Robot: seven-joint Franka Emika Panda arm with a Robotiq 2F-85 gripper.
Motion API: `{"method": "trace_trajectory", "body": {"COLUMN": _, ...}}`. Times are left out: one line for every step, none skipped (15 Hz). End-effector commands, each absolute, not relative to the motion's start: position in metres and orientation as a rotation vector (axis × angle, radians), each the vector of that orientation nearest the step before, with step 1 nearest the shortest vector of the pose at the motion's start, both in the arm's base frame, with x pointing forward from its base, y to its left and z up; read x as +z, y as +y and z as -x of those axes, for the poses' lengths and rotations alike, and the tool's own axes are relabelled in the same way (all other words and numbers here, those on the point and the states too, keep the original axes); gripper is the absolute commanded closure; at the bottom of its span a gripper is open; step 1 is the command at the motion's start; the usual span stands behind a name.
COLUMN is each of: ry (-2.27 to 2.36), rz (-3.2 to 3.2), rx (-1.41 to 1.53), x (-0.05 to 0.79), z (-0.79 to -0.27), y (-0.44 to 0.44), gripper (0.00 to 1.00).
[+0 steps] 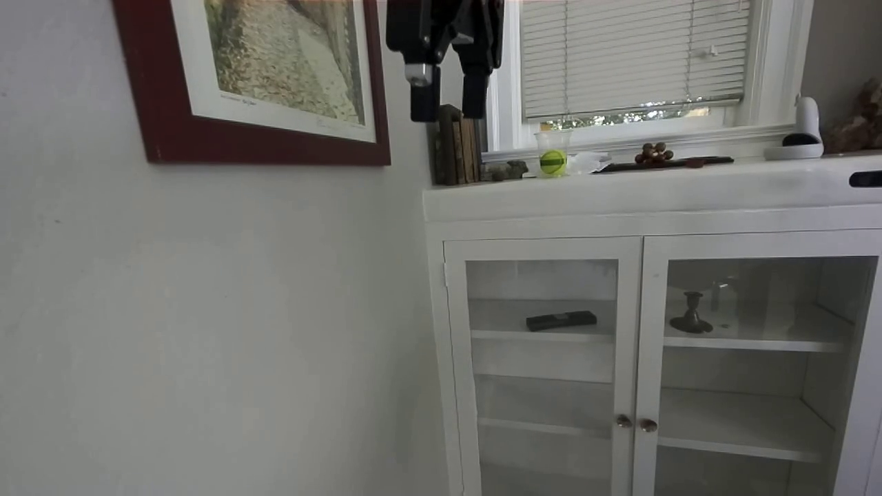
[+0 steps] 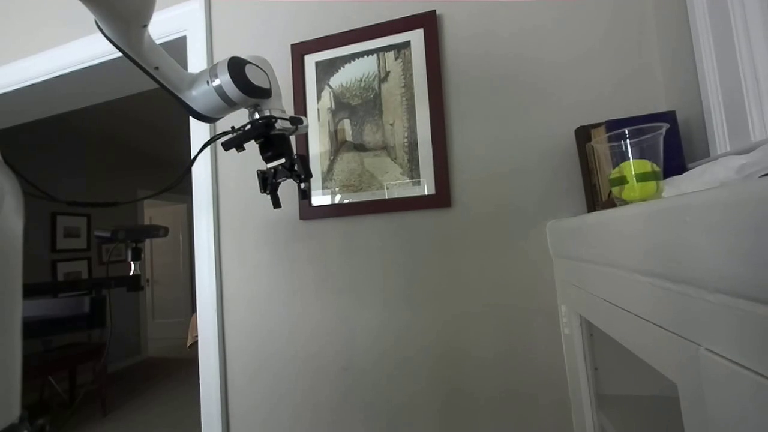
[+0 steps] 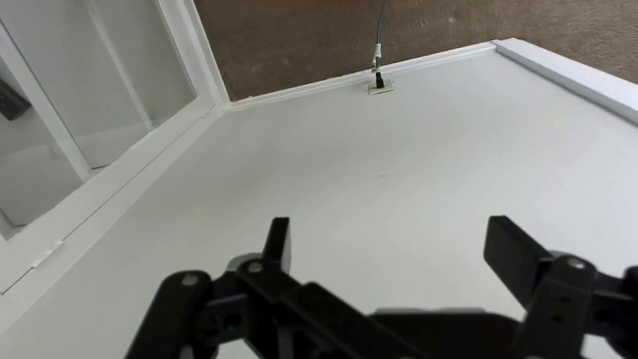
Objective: Move the picture frame to the right.
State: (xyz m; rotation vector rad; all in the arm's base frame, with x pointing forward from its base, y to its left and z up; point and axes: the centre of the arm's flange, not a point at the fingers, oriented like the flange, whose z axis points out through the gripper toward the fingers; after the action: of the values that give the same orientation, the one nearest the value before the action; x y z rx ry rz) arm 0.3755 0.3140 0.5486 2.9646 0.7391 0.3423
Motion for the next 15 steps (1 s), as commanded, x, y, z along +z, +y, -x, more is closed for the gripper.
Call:
{"method": "trace_trajectory", "body": {"ry": 0.750, "rz": -3.019, "rx": 0.507, "x": 0.547, "z": -0.383, "y": 0.325, "gripper": 0.00}}
{"method": "trace_trajectory", "body": {"ry": 0.757, "rz": -3.042, "rx": 0.579, "x": 0.548, "z": -0.388, "y": 0.333, "gripper": 0.00}}
{"method": "trace_trajectory", "body": {"ry": 0.757, "rz": -3.058, "rx": 0.642, "x": 0.546, "z": -0.392, "y": 0.341, "gripper": 0.00}}
{"method": "trace_trajectory", "body": {"ry": 0.792, "rz": -3.107, "rx": 0.686, "x": 0.542, "z": -0.395, "y": 0.350, "gripper": 0.00}}
{"method": "trace_trajectory", "body": {"ry": 0.809, "rz": -3.127, "rx": 0.714, "x": 0.537, "z": -0.398, "y": 0.359, "gripper": 0.00}}
{"method": "trace_trajectory", "body": {"ry": 0.846, "rz": -3.166, "rx": 0.736, "x": 0.531, "z": -0.397, "y": 0.369, "gripper": 0.00}}
{"method": "trace_trajectory", "body": {"ry": 0.859, "rz": -3.191, "rx": 0.740, "x": 0.525, "z": -0.398, "y": 0.377, "gripper": 0.00}}
{"method": "trace_trajectory", "body": {"ry": 0.866, "rz": -3.226, "rx": 0.738, "x": 0.519, "z": -0.396, "y": 0.384, "gripper": 0.00}}
{"method": "trace_trajectory", "body": {"ry": 0.866, "rz": -3.257, "rx": 0.735, "x": 0.513, "z": -0.396, "y": 0.389, "gripper": 0.00}}
{"method": "trace_trajectory", "body": {"ry": 0.883, "rz": -3.266, "rx": 0.748, "x": 0.508, "z": -0.395, "y": 0.396, "gripper": 0.00}}
{"method": "trace_trajectory", "body": {"ry": 0.899, "rz": -3.275, "rx": 0.766, "x": 0.505, "z": -0.395, "y": 0.401, "gripper": 0.00}}
{"method": "trace_trajectory", "body": {"ry": 0.917, "rz": -3.260, "rx": 0.784, "x": 0.503, "z": -0.394, "y": 0.406, "gripper": 0.00}}
{"method": "trace_trajectory", "body": {"ry": 0.947, "rz": -3.237, "rx": 0.810, "x": 0.502, "z": -0.393, "y": 0.410, "gripper": 0.00}}
{"method": "trace_trajectory", "body": {"ry": 0.965, "rz": -3.217, "rx": 0.827, "x": 0.502, "z": -0.392, "y": 0.413, "gripper": 0.00}}
{"method": "trace_trajectory", "body": {"ry": 0.985, "rz": -3.195, "rx": 0.836, "x": 0.502, "z": -0.391, "y": 0.416, "gripper": 0.00}}
